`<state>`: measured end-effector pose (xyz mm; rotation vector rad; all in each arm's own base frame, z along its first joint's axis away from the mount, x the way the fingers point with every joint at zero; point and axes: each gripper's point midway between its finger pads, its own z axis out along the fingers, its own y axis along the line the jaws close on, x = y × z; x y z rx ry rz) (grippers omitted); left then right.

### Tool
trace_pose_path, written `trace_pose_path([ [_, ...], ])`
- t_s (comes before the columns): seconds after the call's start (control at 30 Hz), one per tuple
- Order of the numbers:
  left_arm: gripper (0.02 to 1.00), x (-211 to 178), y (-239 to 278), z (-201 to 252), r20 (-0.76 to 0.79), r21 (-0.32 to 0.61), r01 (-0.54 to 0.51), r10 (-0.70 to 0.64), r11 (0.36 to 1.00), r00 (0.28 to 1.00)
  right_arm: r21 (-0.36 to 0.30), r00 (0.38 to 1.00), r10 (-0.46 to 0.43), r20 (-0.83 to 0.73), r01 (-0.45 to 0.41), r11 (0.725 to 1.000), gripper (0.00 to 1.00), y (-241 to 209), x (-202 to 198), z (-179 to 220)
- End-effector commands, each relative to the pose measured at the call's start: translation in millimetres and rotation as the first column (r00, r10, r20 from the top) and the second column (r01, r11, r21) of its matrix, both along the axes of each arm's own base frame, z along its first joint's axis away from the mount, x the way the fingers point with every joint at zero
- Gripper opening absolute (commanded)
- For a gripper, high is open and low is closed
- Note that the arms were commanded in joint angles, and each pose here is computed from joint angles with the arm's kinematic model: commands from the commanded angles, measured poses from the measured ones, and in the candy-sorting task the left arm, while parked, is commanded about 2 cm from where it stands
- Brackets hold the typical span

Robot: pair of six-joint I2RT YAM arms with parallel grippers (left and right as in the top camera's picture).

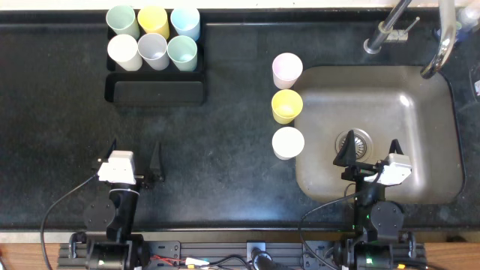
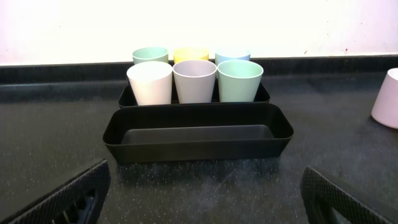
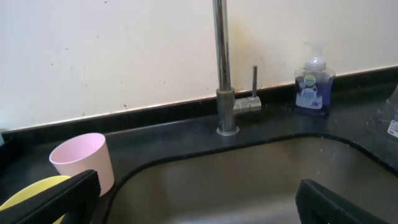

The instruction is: Store Cups

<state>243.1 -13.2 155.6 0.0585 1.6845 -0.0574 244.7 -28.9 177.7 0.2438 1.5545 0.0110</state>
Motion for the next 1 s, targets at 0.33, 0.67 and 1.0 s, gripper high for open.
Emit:
trace_pose_path([
  [0.33,1.000,-0.4,-1.1,1.2,0.009,0.010,0.009,-0.009,1.000,1.000,-0.003,1.000,0.001,-0.009,-0.001,1.000,0.996,-0.4,0.6,-5.4],
  [0.67,0.998,28.9,-26.0,61.1,-0.153,-0.267,0.083,-0.127,0.960,0.980,-0.003,1.000,0.001,-0.009,-0.001,1.000,0.998,-0.4,0.6,-5.4],
  [1.0,1.000,169.6,-116.8,175.1,-0.591,-0.480,0.062,-0.375,0.875,0.714,-0.003,1.000,0.001,-0.010,-0.001,1.000,0.996,-0.4,0.6,-5.5],
])
